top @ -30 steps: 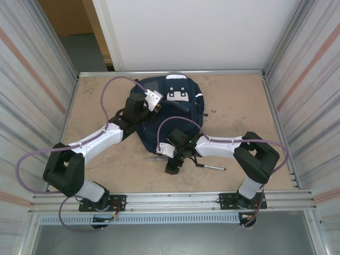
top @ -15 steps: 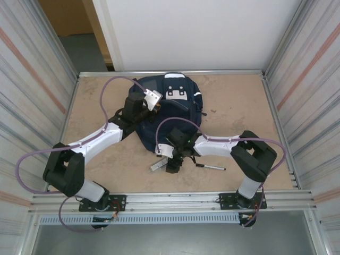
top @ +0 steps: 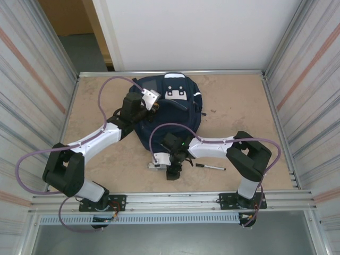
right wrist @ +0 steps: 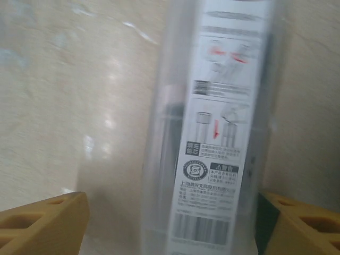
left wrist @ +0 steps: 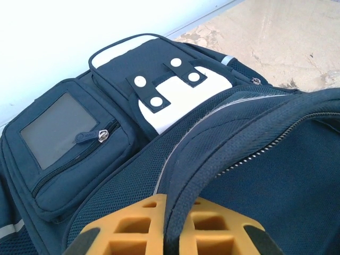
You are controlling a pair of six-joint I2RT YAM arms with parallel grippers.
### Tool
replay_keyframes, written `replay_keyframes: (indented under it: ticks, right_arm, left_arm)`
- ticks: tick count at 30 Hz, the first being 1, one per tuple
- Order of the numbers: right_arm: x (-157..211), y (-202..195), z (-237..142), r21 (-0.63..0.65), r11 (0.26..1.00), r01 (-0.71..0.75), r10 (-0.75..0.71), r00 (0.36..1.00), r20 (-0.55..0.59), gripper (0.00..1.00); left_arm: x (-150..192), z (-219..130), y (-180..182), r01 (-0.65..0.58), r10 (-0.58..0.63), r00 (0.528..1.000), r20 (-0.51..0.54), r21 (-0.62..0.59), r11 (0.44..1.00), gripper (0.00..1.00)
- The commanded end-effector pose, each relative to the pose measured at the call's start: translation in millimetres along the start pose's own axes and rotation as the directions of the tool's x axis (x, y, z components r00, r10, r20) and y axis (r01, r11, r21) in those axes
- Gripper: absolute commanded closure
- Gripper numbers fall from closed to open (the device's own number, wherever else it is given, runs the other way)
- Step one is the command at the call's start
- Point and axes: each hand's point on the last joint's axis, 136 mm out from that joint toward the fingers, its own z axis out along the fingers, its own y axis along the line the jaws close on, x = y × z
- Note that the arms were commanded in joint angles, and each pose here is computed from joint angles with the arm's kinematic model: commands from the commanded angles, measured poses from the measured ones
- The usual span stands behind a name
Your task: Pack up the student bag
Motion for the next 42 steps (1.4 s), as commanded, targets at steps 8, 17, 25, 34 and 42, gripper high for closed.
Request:
replay_keyframes:
  ticks: [8, 17, 25, 34, 42]
  right_arm:
    - [11.3, -6.8, 10.2, 0.071, 0.989, -0.129, 0.132, 0.991, -0.025, 0.43]
    - [23.6, -7.4, 5.2, 0.098, 0.975, -0.198, 0.202, 0.979, -0.026, 0.57]
    - [10.1, -7.5, -34.0, 0.113, 0.963, -0.243, 0.233, 0.967, 0.101, 0.57]
    - [6.8, -39.7, -114.1, 0.214, 0.906, -0.365, 0.284, 0.899, 0.334, 0.60]
    - [19.8, -95.4, -168.6, 0.096, 0.734, -0.672, 0.553, 0.674, 0.490, 0.60]
  left_arm:
    - [-27.2, -21.7, 10.1, 0.062, -0.058, 0.994, 0.095, -0.029, 0.998, 1.00]
    - [-31.2, -28.7, 12.5, 0.064, -0.059, 0.991, 0.122, -0.041, 0.997, 1.00]
    - [-31.0, -29.7, 7.7, 0.025, -0.023, 0.994, 0.106, -0.018, 1.000, 1.00]
    - [-31.5, -24.3, 3.7, -0.016, 0.016, 0.996, 0.092, 0.004, 1.000, 1.00]
    - [-31.7, -15.4, -23.7, -0.075, 0.072, 0.996, 0.044, 0.084, 0.994, 1.00]
